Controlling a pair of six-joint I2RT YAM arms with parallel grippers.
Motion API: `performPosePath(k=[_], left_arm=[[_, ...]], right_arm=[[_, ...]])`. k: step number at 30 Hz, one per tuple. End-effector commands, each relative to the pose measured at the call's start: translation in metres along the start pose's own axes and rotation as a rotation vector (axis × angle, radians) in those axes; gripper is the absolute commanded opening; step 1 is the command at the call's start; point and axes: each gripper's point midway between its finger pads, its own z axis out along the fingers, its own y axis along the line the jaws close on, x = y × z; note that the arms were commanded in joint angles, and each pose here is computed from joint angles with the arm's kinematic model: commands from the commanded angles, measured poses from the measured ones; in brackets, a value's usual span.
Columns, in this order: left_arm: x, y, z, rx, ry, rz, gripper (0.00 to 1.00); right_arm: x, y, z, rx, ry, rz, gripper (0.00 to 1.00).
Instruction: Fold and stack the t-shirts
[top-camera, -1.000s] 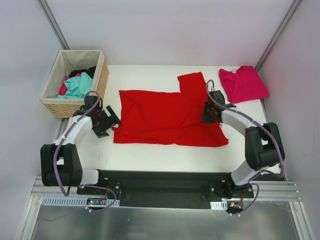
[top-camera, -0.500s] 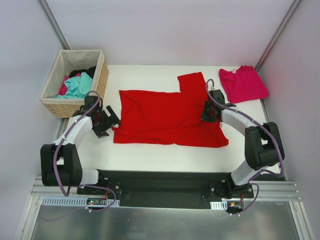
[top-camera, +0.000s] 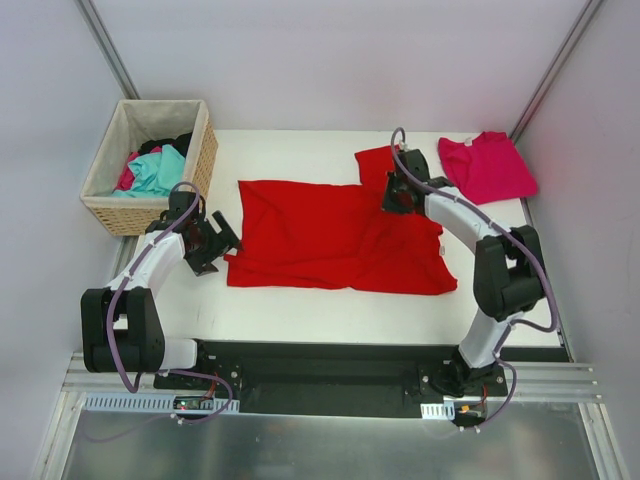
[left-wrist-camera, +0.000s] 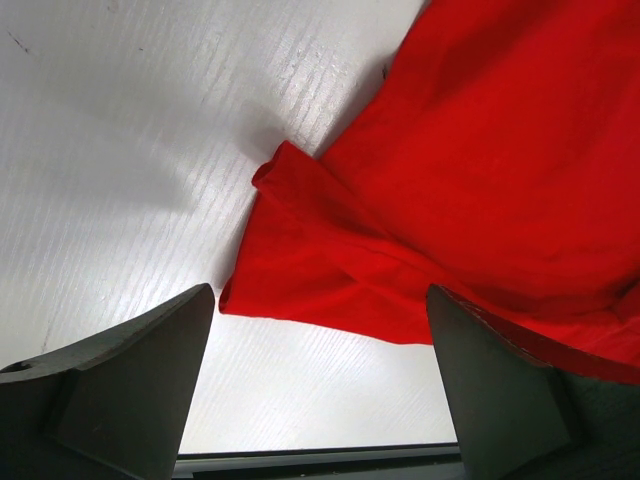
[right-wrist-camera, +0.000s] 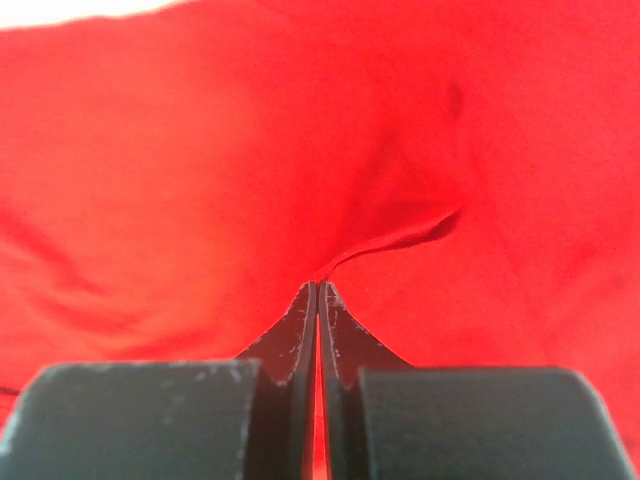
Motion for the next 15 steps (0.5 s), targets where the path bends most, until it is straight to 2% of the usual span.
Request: performPosePath(k=[1,13,14,15], left_arm=[[-0.01,-0.008,-0.008,0.023,-0.047,0.01,0.88],[-0.009,-0.009,-0.005,0.028,-0.031,0.005,0.88],[-0.009,-0.01,-0.005,0.03,-0.031,0.006,0.88],[-0.009,-0.009,-0.004,0.029,-0.03,0.007,0.88]], right_arm=[[-0.027,0.029,0.008,-0.039,-0.029,-0.033,0.01],[-0.045,0.074,0.077,-0.119,-0.032,-0.021,0.01],[-0.049,0.076,0.077,-0.122,-0.042,-0.023,0.09],[-0.048,0.078,0.078,-0.134,-0.039,-0.029,0.26]])
